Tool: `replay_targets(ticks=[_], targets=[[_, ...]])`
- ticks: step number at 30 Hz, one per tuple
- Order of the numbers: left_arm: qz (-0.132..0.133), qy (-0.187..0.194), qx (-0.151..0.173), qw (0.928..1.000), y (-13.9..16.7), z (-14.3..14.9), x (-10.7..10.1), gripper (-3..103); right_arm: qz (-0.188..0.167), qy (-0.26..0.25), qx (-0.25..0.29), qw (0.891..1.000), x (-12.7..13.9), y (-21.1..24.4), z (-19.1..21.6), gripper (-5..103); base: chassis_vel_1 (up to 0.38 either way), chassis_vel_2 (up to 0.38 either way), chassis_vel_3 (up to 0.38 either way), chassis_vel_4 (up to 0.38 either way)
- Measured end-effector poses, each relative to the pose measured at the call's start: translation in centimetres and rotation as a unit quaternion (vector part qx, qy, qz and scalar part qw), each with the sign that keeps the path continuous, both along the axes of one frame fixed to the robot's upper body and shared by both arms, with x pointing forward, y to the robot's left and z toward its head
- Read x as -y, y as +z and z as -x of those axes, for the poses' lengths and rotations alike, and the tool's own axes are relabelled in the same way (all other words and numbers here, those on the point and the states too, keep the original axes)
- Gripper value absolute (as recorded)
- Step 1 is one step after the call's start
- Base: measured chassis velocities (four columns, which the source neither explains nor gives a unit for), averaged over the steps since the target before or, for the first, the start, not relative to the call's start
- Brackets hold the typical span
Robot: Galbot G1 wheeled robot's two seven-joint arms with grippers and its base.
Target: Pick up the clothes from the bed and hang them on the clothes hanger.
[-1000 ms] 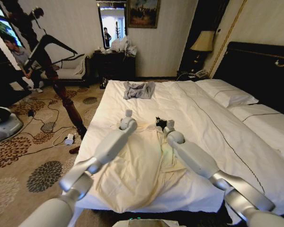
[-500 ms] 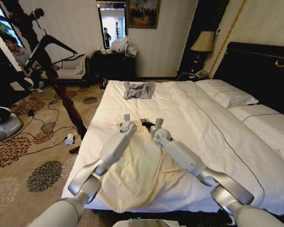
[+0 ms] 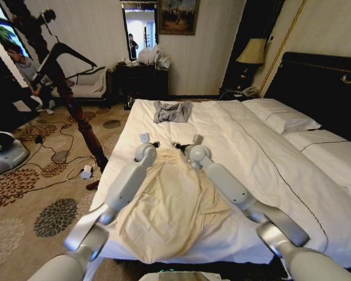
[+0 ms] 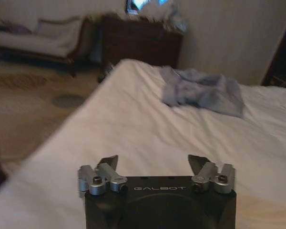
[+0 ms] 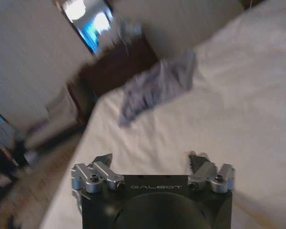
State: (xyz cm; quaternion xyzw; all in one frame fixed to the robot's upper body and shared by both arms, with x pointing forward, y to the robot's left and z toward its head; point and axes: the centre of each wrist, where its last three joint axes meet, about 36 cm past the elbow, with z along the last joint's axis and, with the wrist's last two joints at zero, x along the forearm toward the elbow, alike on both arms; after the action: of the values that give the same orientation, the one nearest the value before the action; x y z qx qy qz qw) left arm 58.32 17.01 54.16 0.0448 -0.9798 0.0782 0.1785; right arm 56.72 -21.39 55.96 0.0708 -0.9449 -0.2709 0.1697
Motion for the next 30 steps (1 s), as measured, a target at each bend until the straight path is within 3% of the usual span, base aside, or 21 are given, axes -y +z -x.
replay_targets(ticks=[3,6,7,11,12,15,18,20,21,22,23,24,26,27,30], targets=[[-0.010,0.011,0.004,0.9999,-0.4,2.0,-2.8,94,-0.008,0.020,0.043,0.999,1.9,1.1,3.2,95,0.000,0.000,0.000,0.000],[-0.020,0.018,0.001,0.9996,-1.3,4.5,-4.9,99,0.020,0.070,0.113,0.991,3.0,1.1,7.2,100,0.000,0.000,0.000,0.000],[-0.020,0.018,0.001,0.9996,-1.3,4.5,-4.9,99,0.020,0.070,0.113,0.991,3.0,1.1,7.2,100,0.000,0.000,0.000,0.000],[-0.020,0.016,0.001,0.9997,-2.0,7.0,-5.2,100,0.086,0.082,0.105,0.987,1.7,-1.2,8.2,100,0.000,0.000,0.000,0.000],[-0.020,0.016,0.001,0.9997,-2.0,7.0,-5.2,100,0.086,0.082,0.105,0.987,1.7,-1.2,8.2,100,0.000,0.000,0.000,0.000],[-0.022,0.021,0.005,0.9995,-2.4,9.8,-6.0,100,0.118,0.048,0.090,0.988,1.6,-3.5,6.8,100,0.000,0.000,0.000,0.000],[-0.021,0.040,0.011,0.9989,-2.7,11.4,-7.8,100,0.121,0.012,0.068,0.990,2.5,-3.7,6.7,100,0.000,0.000,0.000,0.000],[-0.005,0.055,0.033,0.9979,-2.0,12.6,-9.6,100,0.115,-0.013,0.040,0.992,3.8,-4.2,7.6,100,0.000,0.000,0.000,0.000],[0.025,0.055,0.067,0.9960,-0.5,13.5,-10.5,100,0.111,-0.028,0.019,0.993,4.8,-4.7,8.7,100,0.000,0.000,0.000,0.000],[0.025,0.055,0.067,0.9960,-0.5,13.5,-10.5,100,0.111,-0.028,0.019,0.993,4.8,-4.7,8.7,100,0.000,0.000,0.000,0.000],[0.050,0.049,0.091,0.9933,0.9,14.2,-10.9,100,0.106,-0.037,0.002,0.994,5.5,-5.3,9.6,100,0.000,0.000,0.000,0.000],[0.084,0.034,0.120,0.9887,3.1,15.1,-11.2,100,0.098,-0.044,-0.014,0.994,6.1,-5.8,10.6,100,0.000,0.000,0.000,0.000],[0.121,-0.001,0.181,0.9760,7.8,17.0,-12.0,100,0.074,-0.057,-0.034,0.995,7.0,-5.9,12.5,100,0.000,0.000,0.000,0.000],[0.121,-0.001,0.181,0.9760,7.8,17.0,-12.0,100,0.074,-0.057,-0.034,0.995,7.0,-5.9,12.5,100,0.000,0.000,0.000,0.000],[0.109,-0.034,0.248,0.9619,12.7,18.7,-13.5,100,0.033,-0.069,-0.028,0.997,8.1,-4.5,15.0,100,0.000,0.000,0.000,0.000]])
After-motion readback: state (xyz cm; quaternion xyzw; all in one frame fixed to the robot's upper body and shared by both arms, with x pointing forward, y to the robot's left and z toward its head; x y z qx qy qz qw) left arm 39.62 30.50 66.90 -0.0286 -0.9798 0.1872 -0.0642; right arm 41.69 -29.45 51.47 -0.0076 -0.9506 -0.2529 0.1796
